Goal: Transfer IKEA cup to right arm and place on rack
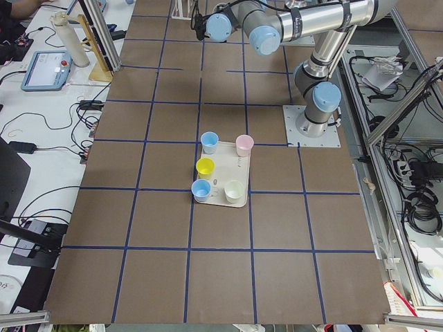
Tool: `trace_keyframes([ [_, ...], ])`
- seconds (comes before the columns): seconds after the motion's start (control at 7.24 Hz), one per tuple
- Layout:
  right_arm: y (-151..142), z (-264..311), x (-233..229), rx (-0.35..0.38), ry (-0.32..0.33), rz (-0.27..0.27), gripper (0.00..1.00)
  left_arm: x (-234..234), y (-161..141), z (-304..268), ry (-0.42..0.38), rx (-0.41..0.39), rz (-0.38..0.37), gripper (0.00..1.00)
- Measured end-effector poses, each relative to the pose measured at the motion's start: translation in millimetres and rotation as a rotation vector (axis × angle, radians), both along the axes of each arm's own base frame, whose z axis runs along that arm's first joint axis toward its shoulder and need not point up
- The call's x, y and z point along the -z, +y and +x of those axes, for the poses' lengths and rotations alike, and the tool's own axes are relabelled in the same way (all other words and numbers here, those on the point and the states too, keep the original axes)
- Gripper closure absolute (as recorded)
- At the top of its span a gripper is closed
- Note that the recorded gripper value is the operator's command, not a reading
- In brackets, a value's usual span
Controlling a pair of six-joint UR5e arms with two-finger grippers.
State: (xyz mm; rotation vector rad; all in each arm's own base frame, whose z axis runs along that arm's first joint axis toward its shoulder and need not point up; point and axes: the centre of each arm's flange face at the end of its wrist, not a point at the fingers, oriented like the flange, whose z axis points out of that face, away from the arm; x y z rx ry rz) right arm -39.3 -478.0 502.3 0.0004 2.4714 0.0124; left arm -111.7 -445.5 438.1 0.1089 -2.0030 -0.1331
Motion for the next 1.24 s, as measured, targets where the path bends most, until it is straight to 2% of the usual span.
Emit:
trace_keyframes([
  [0.28,11.1,-3.4,15.1,0.098,-0.244,0.071,0.00,9.6,10.6,-52.3,0.187,-0.030,0.032,1.00],
  [0.55,21.2,5.3,19.3,0.184,-0.417,0.170,0.00,16.4,15.7,-93.9,0.350,-0.061,0.052,1.00],
  [0.69,25.7,11.5,18.2,0.233,-0.499,0.223,0.00,20.6,19.5,-113.1,0.389,-0.046,0.057,1.00],
  [0.97,32.3,21.2,17.1,0.296,-0.601,0.298,0.00,26.0,23.0,-143.7,0.446,-0.016,0.055,1.00],
  [1.24,35.3,27.0,22.7,0.290,-0.630,0.306,0.00,33.6,20.4,-163.0,0.479,0.007,0.042,1.00],
])
